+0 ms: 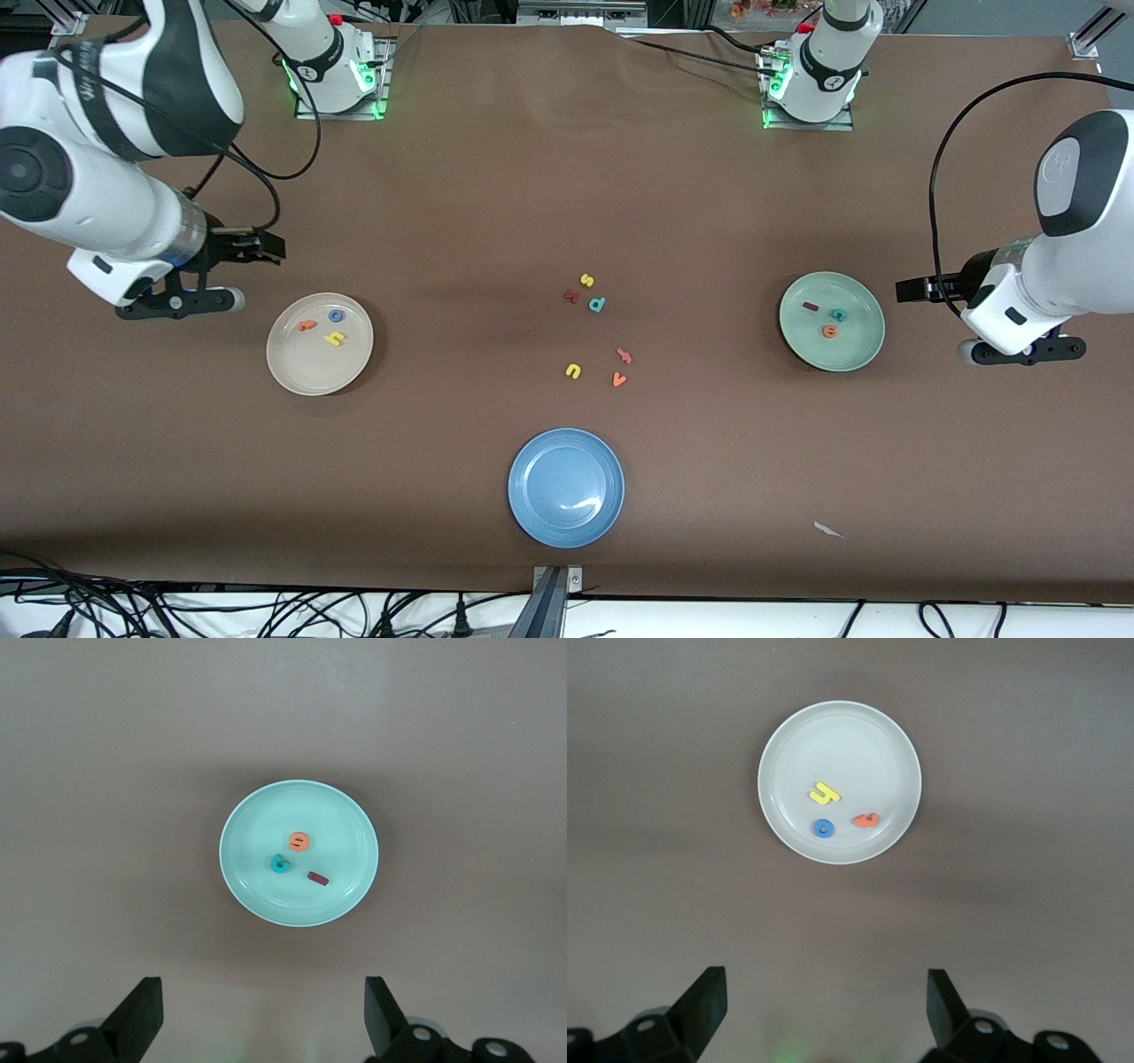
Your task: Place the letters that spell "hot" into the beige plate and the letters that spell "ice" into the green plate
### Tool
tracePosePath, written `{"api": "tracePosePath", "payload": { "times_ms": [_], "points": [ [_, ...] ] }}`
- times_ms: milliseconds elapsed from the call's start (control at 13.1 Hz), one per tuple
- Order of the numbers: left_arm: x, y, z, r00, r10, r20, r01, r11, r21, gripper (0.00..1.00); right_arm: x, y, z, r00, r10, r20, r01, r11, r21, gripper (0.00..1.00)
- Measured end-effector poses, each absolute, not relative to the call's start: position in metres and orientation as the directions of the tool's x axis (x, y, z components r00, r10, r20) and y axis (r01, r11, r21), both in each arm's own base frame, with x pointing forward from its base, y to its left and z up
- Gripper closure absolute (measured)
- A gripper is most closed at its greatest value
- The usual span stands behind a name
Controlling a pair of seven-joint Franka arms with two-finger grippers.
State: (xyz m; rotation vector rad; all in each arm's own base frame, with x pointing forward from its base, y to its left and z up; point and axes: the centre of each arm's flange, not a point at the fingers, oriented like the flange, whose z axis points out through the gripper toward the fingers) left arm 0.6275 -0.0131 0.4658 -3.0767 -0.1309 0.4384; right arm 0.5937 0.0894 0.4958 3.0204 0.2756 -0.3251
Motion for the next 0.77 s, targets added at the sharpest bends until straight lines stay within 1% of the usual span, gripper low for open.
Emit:
{"api": "tracePosePath", "payload": {
  "times_ms": [383, 765],
  "points": [
    [0.627, -0.013, 0.465, 0.956, 0.087, -0.280, 0.078, -0.996, -0.043, 0.00, 0.584, 0.080, 0.509, 0.950, 0.191, -0.246, 0.211, -0.976, 0.058, 0.00],
    [0.625, -0.018, 0.458, 0.953, 0.080, -0.293, 0.070, -0.997, -0.044, 0.00, 0.588, 0.050, 0.511, 0.957, 0.145, -0.251, 0.166, -0.984, 0.061, 0.00]
  ]
}}
